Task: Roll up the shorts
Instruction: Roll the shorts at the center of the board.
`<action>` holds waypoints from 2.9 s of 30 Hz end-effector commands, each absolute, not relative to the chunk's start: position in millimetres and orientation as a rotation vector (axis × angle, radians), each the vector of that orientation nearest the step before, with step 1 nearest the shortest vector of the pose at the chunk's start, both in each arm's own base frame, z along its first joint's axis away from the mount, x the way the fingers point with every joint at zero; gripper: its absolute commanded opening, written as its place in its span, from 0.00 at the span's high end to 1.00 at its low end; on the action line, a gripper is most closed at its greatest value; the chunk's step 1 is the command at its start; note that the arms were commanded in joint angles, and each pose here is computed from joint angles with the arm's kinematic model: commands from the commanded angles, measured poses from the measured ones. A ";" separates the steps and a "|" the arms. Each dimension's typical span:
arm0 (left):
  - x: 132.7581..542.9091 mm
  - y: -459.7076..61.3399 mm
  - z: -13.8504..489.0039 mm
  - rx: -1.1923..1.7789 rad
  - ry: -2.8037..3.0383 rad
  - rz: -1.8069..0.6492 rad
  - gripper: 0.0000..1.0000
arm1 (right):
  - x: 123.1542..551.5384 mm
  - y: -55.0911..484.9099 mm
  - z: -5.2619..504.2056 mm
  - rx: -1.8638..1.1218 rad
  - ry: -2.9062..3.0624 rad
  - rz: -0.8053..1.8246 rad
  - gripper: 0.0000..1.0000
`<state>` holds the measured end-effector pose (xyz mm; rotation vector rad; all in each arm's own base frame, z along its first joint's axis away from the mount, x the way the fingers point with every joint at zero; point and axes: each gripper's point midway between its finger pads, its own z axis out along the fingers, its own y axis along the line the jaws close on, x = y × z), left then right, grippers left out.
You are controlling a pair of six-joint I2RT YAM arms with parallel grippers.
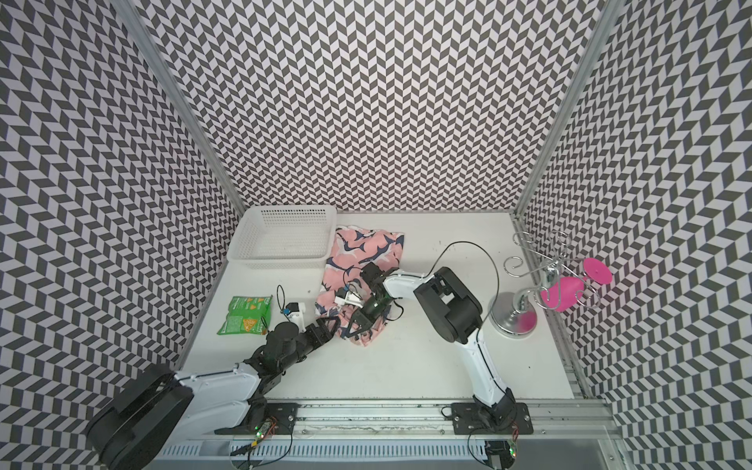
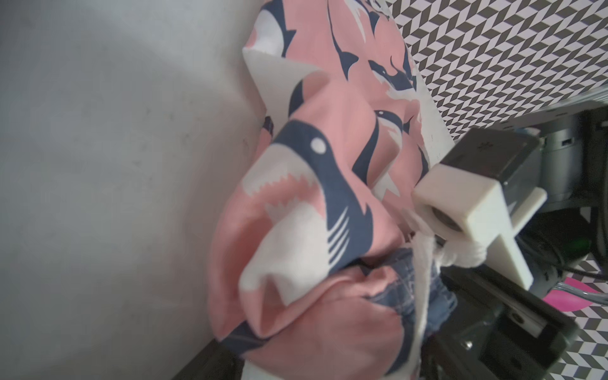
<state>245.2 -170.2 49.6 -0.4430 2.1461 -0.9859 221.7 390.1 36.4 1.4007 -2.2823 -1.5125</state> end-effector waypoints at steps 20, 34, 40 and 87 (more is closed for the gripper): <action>270.9 -182.7 43.2 -0.431 2.255 -0.893 1.00 | 265.5 356.8 110.4 1.643 -2.957 -1.298 0.63; 269.0 -205.5 43.6 -0.577 2.434 -1.008 1.00 | 205.8 325.6 142.7 2.549 -3.431 -0.159 0.46; 271.9 -200.5 45.4 -0.626 2.459 -1.041 1.00 | 197.9 336.3 132.1 2.824 -3.299 0.275 0.43; 248.4 -128.8 101.9 -0.714 2.160 -1.018 0.14 | 189.0 373.9 16.1 2.295 -2.709 -0.541 1.00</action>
